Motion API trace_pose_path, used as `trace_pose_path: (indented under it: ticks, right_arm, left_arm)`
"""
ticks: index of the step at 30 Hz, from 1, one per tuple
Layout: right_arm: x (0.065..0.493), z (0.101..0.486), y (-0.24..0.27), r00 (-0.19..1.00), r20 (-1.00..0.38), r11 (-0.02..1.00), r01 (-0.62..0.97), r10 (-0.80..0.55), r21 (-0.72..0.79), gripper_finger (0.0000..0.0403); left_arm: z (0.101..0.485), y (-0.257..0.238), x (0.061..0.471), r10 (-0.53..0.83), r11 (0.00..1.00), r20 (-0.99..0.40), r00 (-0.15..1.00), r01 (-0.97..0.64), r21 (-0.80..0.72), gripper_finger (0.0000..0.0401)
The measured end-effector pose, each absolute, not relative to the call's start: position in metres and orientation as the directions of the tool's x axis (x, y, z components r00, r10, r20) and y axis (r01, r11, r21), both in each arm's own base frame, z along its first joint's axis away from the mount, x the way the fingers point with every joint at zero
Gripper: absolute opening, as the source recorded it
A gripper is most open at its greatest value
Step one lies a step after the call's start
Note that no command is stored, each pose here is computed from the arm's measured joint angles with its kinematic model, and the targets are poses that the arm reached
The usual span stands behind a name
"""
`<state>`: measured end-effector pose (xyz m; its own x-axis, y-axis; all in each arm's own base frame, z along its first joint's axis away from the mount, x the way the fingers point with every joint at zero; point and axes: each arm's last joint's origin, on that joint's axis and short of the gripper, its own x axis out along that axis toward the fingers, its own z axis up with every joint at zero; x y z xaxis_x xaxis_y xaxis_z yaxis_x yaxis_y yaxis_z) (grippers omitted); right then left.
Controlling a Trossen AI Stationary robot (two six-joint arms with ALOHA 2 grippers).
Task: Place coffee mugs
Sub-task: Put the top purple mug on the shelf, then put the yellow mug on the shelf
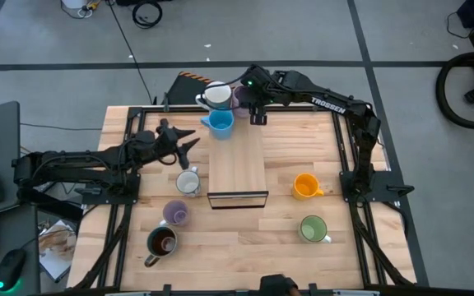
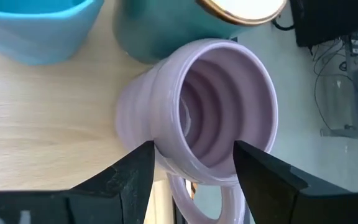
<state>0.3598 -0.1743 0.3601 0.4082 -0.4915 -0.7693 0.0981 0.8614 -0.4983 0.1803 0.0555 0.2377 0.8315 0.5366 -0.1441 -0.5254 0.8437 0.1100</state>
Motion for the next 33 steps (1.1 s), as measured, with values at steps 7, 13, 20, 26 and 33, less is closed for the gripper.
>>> trace_pose_path:
  ticks: [7,13,20,26,33]
  right_arm:
    - [0.359,0.361,-0.176,0.375,-0.754,0.838,0.148,-0.539,-0.525,0.0224]
    - [0.359,0.36,-0.174,0.369,-0.759,0.842,0.174,-0.537,-0.511,0.0224]
    - [0.358,0.37,-0.158,0.374,-0.735,0.82,0.162,-0.566,-0.549,0.0224]
    - [0.343,0.39,-0.137,0.463,-0.753,0.874,0.117,-0.469,-0.472,0.0224]
    - [0.338,0.385,-0.1,0.446,-0.862,0.967,0.027,-0.239,-0.254,0.0224]
  left_arm:
    - [0.238,0.064,0.177,0.625,0.779,-0.138,0.769,-0.6,0.182,0.0155]
    - [0.238,0.076,0.172,0.674,0.735,-0.137,0.726,-0.638,0.229,0.0155]
    - [0.238,0.078,0.171,0.665,0.741,-0.14,0.733,-0.626,0.244,0.0155]
    - [0.234,0.076,0.173,0.582,0.807,-0.179,0.793,-0.537,0.246,0.0155]
    - [0.228,0.075,0.172,0.57,0.822,-0.24,0.786,-0.542,0.178,0.0155]
